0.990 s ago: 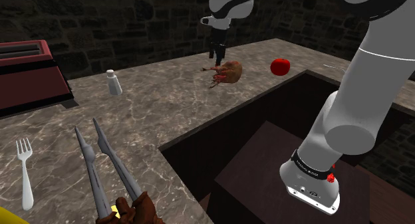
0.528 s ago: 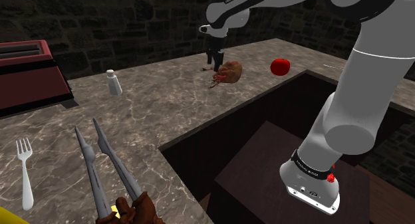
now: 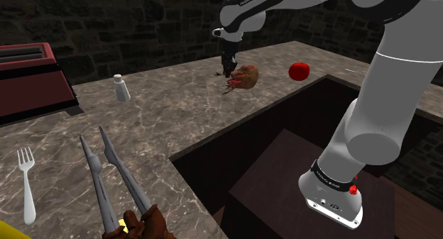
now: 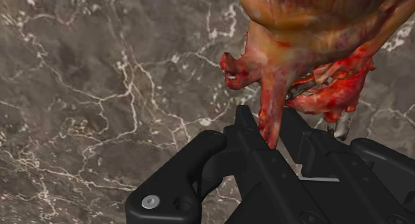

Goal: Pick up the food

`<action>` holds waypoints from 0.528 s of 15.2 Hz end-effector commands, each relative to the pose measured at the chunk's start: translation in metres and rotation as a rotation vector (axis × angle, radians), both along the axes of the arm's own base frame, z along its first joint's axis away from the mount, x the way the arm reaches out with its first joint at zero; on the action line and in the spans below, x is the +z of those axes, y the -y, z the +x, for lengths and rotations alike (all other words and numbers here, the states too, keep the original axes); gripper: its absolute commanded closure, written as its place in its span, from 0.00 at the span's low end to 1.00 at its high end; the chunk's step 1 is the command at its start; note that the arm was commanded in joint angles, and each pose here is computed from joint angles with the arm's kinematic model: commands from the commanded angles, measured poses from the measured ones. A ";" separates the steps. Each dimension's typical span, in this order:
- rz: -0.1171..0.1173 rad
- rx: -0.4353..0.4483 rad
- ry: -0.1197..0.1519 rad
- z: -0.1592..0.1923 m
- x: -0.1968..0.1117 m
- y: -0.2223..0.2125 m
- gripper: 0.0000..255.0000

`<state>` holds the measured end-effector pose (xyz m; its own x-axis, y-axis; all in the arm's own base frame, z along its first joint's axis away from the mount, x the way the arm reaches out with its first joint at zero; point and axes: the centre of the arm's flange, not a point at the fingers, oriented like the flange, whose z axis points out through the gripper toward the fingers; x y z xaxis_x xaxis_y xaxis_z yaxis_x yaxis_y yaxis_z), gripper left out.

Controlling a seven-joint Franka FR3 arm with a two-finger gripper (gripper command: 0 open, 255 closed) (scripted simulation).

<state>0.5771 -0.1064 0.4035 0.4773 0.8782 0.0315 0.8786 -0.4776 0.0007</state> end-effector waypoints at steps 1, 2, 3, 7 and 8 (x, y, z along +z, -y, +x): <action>0.000 0.000 0.000 0.000 0.000 0.000 1.00; 0.000 0.000 0.000 0.000 0.000 0.000 1.00; 0.000 0.000 0.000 0.000 0.000 0.000 1.00; 0.000 0.000 0.000 0.000 0.015 0.000 1.00; 0.000 0.000 0.000 0.000 0.021 0.000 1.00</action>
<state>0.5771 -0.1073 0.4172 0.4775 0.8781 0.0309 0.8785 -0.4778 -0.0003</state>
